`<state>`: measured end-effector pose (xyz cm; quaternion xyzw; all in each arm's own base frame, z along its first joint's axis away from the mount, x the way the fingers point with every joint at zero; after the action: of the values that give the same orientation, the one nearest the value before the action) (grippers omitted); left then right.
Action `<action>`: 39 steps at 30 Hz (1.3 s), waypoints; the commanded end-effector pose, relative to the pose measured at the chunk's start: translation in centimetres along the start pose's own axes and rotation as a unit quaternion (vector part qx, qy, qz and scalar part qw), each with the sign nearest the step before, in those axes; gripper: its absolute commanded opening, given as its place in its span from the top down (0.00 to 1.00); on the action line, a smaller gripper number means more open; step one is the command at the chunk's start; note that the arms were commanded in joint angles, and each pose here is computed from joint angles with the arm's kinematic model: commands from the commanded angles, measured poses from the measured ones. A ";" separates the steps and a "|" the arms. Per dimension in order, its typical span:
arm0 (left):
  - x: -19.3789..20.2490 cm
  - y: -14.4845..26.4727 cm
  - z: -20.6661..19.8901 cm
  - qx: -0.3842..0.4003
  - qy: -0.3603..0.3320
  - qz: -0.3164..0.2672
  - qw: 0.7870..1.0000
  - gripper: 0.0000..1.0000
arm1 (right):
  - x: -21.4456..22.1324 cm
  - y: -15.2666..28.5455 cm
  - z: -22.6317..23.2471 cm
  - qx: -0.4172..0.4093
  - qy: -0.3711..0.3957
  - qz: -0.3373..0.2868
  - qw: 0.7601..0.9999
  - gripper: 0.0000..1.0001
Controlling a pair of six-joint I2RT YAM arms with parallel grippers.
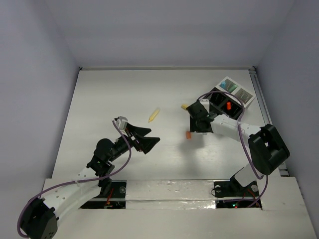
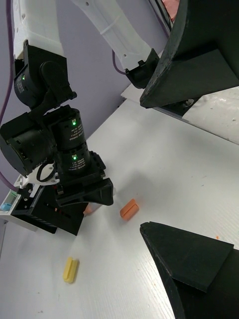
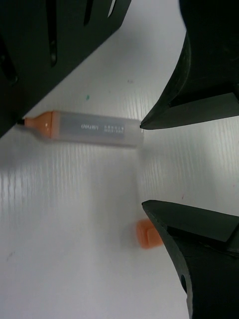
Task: Sort the stationery into containers
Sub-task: Pick up the pen from the center of the board.
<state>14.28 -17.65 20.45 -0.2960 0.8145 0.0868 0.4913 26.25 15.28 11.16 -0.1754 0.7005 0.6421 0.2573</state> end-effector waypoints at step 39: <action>-0.4 -0.4 -0.3 0.013 -0.011 -0.012 1.000 0.06 | 0.4 -3.6 0.5 -0.062 0.024 0.088 0.994 0.82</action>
<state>14.44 -17.86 19.85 -0.2896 0.8197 0.0968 0.4846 28.24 15.35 8.49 -0.1493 0.6831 0.6958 0.1642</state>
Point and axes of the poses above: each gripper's point midway between its finger pads, its own y axis back along the fingers, its own z axis along the line the jaws close on, x = y × z, the point moved 7 cm from there along y, back along the fingers, and after that the axes turned 4 degrees about -y, right-handed, at the moved point
